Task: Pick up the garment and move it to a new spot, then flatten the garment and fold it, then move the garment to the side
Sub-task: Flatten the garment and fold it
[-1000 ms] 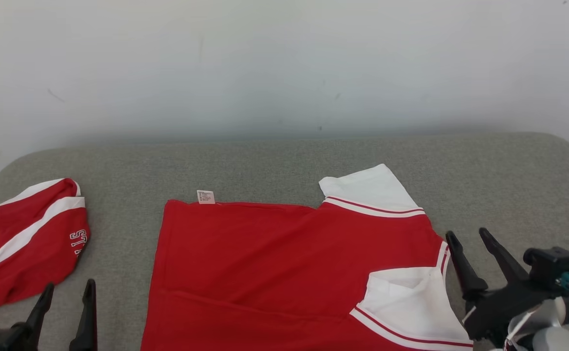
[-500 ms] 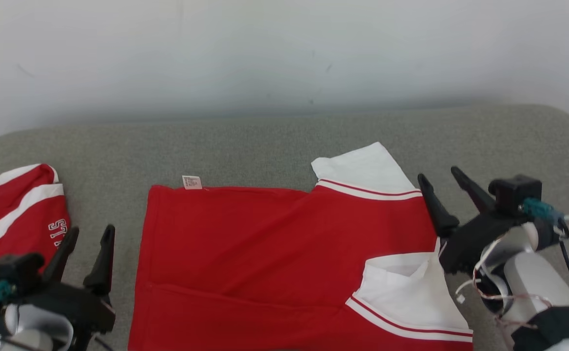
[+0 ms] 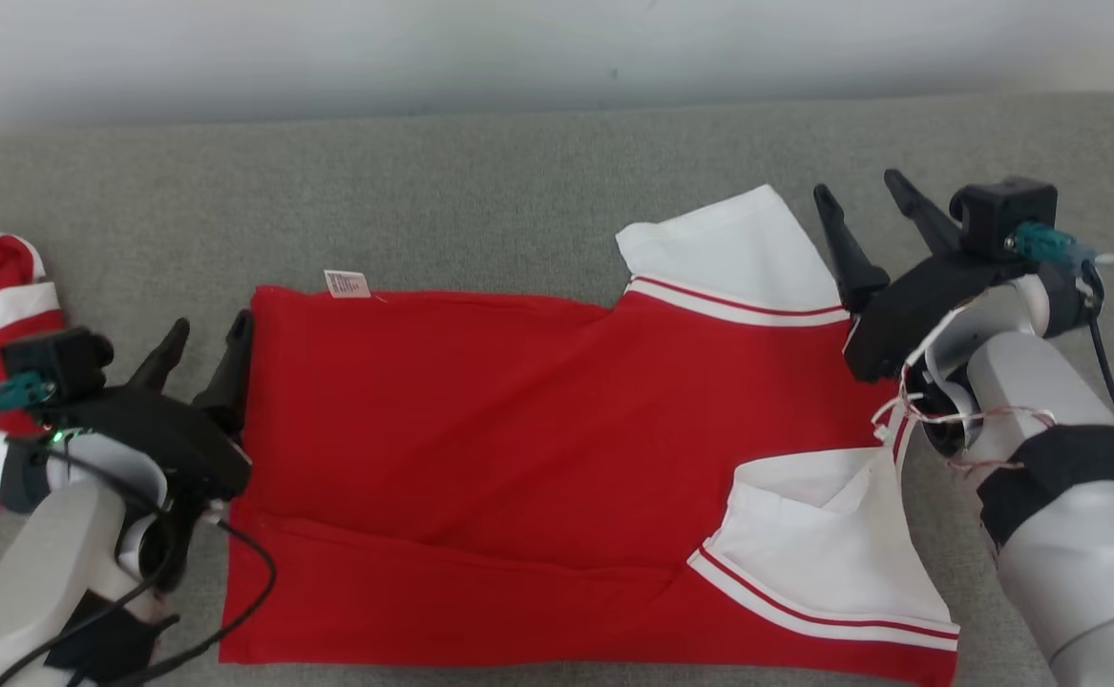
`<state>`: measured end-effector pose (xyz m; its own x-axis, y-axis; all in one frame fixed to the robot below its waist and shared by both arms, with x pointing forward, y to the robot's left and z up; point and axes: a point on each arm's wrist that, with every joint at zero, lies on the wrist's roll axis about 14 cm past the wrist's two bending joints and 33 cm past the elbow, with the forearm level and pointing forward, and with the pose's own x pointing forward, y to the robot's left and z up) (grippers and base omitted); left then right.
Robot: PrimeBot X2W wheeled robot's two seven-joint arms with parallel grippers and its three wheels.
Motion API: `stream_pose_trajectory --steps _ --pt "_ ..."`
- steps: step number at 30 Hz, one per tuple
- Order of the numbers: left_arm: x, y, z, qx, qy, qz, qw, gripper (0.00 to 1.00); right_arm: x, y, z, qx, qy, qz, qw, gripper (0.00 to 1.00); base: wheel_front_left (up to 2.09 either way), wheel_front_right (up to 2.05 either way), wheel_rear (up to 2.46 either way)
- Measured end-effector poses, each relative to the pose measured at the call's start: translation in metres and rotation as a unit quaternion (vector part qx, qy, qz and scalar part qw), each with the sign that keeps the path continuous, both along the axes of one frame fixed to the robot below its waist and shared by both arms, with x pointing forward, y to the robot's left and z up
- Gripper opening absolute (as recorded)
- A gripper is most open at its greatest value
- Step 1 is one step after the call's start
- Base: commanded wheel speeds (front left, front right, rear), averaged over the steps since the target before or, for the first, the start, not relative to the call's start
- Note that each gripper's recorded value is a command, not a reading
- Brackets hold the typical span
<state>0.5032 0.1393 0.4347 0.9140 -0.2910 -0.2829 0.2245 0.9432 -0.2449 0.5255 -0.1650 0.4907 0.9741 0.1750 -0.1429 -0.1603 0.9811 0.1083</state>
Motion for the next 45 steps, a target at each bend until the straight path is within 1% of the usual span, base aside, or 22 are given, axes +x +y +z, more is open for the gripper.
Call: stream_pose_trajectory --steps 3,8,14,16,20,25,29,30,31,32,33,38,42,45 --pt "0.007 -0.011 -0.012 -0.006 0.025 -0.015 1.0 1.0 0.012 0.003 -0.008 -0.002 0.005 0.002 1.0 1.0 0.0 0.0 0.0" --pt "0.021 -0.02 -0.02 -0.018 0.035 -0.02 0.999 1.0 0.022 0.01 -0.02 0.001 0.013 0.006 1.0 1.0 0.0 0.0 0.0" --pt "0.032 -0.028 -0.032 -0.017 0.057 -0.03 0.998 1.0 0.027 0.01 -0.022 0.005 0.012 0.004 1.0 1.0 0.0 0.0 0.0" --pt "0.036 -0.026 -0.036 -0.002 0.062 -0.034 0.997 1.0 0.028 0.009 -0.022 0.003 0.011 0.004 1.0 1.0 0.0 0.0 0.0" --pt "0.044 -0.019 -0.047 0.006 0.08 -0.024 0.996 1.0 0.029 0.006 -0.023 0.003 0.008 0.002 1.0 1.0 0.0 0.0 0.0" --pt "0.048 -0.03 -0.057 -0.005 0.097 -0.028 0.995 1.0 0.027 -0.005 -0.027 -0.001 0.012 -0.007 1.0 1.0 0.0 0.0 0.0" --pt "0.045 -0.026 -0.065 0.013 0.115 -0.03 0.993 1.0 0.028 -0.005 -0.025 -0.004 0.009 -0.005 1.0 1.0 0.0 0.0 0.0" --pt "0.044 -0.024 -0.066 0.019 0.118 -0.03 0.992 0.84 0.028 -0.004 -0.024 -0.004 0.007 -0.004 1.0 1.0 0.0 0.0 0.0" --pt "0.045 -0.022 -0.067 0.025 0.119 -0.029 0.992 0.39 0.029 -0.003 -0.021 -0.003 0.003 -0.003 1.0 1.0 0.0 0.0 0.0" --pt "0.045 -0.021 -0.066 0.027 0.119 -0.028 0.992 0.04 0.03 -0.003 -0.02 -0.002 0.0 -0.003 1.0 1.0 0.0 0.0 0.0" --pt "0.045 -0.02 -0.066 0.028 0.12 -0.028 0.992 0.0 0.031 -0.002 -0.019 -0.002 -0.001 -0.002 1.0 1.0 0.0 0.0 0.0" --pt "0.044 -0.021 -0.063 0.025 0.115 -0.029 0.993 0.0 0.029 0.001 -0.026 -0.002 0.013 0.0 1.0 1.0 0.0 0.0 0.0" --pt "0.047 -0.022 -0.061 0.022 0.099 -0.029 0.994 0.0 0.039 0.005 -0.025 -0.005 0.017 0.002 1.0 1.0 0.0 0.0 0.0" --pt "0.051 -0.022 -0.06 0.014 0.091 -0.023 0.995 0.0 0.04 0.002 -0.045 -0.016 0.068 -0.001 0.998 1.0 0.0 0.0 0.0"
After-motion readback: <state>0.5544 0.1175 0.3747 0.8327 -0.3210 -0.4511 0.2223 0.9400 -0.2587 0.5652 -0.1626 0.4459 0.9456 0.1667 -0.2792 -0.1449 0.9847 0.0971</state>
